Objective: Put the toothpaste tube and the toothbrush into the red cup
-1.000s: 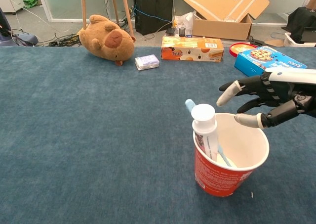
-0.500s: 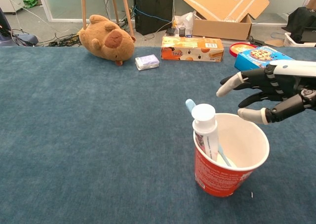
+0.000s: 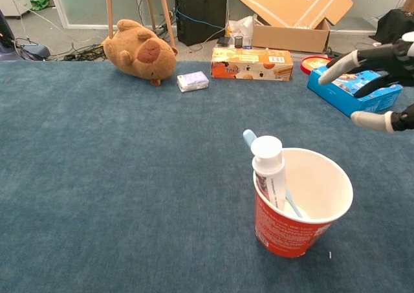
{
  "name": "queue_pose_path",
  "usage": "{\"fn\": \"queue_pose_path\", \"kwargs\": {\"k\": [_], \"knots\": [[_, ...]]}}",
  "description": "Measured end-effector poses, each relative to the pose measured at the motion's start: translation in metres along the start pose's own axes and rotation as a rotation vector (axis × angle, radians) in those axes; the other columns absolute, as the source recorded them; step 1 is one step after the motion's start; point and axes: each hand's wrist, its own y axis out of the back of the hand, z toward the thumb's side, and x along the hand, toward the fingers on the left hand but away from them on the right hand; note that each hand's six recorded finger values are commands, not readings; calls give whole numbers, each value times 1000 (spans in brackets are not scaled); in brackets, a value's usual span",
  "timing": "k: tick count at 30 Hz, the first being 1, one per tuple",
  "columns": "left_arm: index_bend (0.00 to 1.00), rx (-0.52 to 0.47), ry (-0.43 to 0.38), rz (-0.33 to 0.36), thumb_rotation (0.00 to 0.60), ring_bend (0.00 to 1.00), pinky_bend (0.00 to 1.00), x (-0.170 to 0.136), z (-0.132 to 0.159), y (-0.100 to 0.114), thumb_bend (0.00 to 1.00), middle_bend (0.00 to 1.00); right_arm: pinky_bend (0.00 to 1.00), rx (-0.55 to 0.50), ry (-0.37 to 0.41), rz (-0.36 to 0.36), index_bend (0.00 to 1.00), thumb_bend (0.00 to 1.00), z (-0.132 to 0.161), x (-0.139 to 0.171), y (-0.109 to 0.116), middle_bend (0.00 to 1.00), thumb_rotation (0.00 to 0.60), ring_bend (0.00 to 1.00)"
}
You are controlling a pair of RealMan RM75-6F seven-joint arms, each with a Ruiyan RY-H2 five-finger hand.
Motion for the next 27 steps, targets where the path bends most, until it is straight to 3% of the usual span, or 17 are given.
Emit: {"fn": "queue_pose_path", "kwargs": {"k": [7, 13, 19, 27], "knots": [[156, 4, 3, 2, 600, 167, 232, 1, 0, -1, 0, 187, 188, 351, -74, -191, 273, 252, -31, 13, 27, 79, 600, 0], [156, 6, 1, 13, 600, 167, 234, 1, 0, 0, 0, 187, 188, 545, -127, -283, 273, 252, -62, 31, 35, 77, 600, 0], [177, 3, -1, 34, 600, 168, 244, 1, 0, 3, 0, 186, 188, 653, -163, -371, 273, 252, -86, 47, 37, 77, 600, 0], [177, 5, -1, 47, 600, 168, 246, 1, 0, 5, 0, 186, 188, 613, -226, -371, 273, 252, -120, 62, 29, 75, 600, 0]]}}
